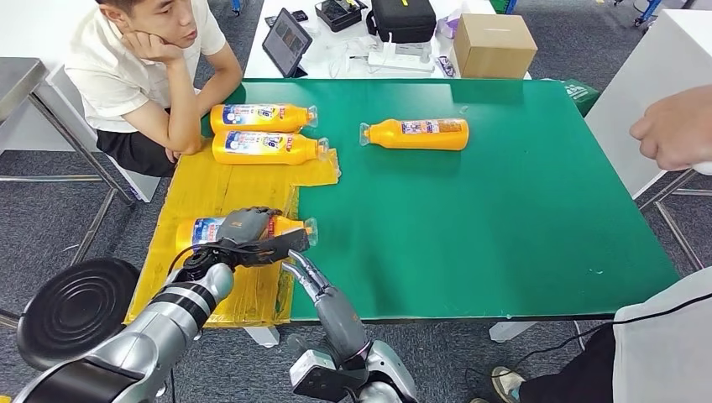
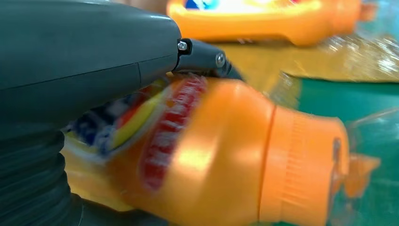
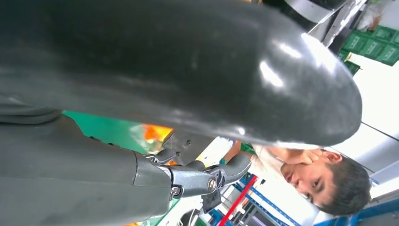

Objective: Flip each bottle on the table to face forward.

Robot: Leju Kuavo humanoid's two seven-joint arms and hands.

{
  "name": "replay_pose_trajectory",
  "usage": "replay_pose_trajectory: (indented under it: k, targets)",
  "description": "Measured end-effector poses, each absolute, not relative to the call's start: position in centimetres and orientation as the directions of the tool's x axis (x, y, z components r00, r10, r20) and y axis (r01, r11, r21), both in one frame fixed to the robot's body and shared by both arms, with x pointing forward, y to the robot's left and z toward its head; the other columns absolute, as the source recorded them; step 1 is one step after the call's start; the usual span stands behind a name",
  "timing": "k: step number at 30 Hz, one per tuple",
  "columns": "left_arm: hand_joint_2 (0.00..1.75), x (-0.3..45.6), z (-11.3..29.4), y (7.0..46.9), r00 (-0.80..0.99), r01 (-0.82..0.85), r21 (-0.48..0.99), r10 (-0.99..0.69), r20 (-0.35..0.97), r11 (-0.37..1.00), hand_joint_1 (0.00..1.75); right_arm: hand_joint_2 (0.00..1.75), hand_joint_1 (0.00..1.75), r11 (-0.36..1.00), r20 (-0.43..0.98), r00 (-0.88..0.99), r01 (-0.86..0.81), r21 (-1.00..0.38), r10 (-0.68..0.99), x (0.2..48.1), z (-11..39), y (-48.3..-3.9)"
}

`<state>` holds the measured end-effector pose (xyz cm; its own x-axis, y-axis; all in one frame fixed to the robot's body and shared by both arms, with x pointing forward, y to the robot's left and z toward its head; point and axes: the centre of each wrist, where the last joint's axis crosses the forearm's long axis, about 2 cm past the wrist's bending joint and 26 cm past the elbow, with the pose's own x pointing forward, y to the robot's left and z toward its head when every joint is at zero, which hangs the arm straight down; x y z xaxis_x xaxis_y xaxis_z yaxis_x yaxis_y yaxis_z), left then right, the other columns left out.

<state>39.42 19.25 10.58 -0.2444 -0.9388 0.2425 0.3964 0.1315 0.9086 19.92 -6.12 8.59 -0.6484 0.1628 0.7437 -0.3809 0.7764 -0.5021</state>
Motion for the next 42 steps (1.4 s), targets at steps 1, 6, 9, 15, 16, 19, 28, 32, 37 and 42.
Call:
replay_pose_trajectory:
  k: [1,6,9,15,16,19,28,32,37,42]
  targets:
    - [1.75,39.5,10.6,19.1,-0.248,0.427,0.893,-0.930,0.270,0.146,0.00,0.00,0.00,0.779,0.742,-0.650,-0.377,-0.501,0.163,19.9,8.5,-6.1]
    - [1.75,39.9,11.1,18.9,-0.262,0.553,0.798,-0.860,0.437,0.238,0.00,0.00,0.00,0.786,0.739,-0.655,-0.370,-0.496,0.158,19.8,8.1,-5.9]
    - [1.75,40.0,11.1,19.1,-0.266,0.580,0.769,-0.830,0.490,0.268,0.00,0.00,0.00,0.785,0.739,-0.655,-0.371,-0.496,0.158,19.8,7.8,-5.8]
    - [1.75,39.9,11.1,19.2,-0.262,0.596,0.716,-0.754,0.602,0.364,0.00,0.00,0.00,0.781,0.738,-0.655,-0.373,-0.502,0.161,19.8,7.3,-5.8]
    - [1.75,39.8,11.0,19.2,-0.261,0.594,0.709,-0.743,0.616,0.379,0.00,0.00,0.00,0.779,0.738,-0.655,-0.373,-0.503,0.162,19.7,7.3,-5.8]
    - [1.75,39.5,10.9,19.2,-0.258,0.590,0.690,-0.711,0.654,0.420,0.00,0.00,0.00,0.776,0.736,-0.657,-0.375,-0.507,0.164,19.7,7.2,-5.8]
    - [1.75,37.9,10.4,20.7,-0.225,0.566,0.533,-0.504,0.834,0.629,0.00,0.00,0.00,0.772,0.735,-0.658,-0.380,-0.510,0.161,19.7,6.8,-5.7]
    - [1.75,37.6,10.6,21.3,-0.246,0.552,0.541,-0.496,0.833,0.635,0.00,0.00,0.00,0.770,0.736,-0.658,-0.382,-0.512,0.163,19.7,6.7,-5.8]
    - [1.75,37.2,10.7,21.8,-0.261,0.538,0.541,-0.482,0.836,0.647,0.00,0.00,0.00,0.769,0.736,-0.657,-0.381,-0.513,0.164,19.7,6.7,-5.8]
    - [1.75,36.4,10.9,23.3,-0.286,0.491,0.533,-0.450,0.846,0.689,0.00,0.00,0.00,0.771,0.732,-0.660,-0.373,-0.515,0.170,19.7,6.7,-5.8]
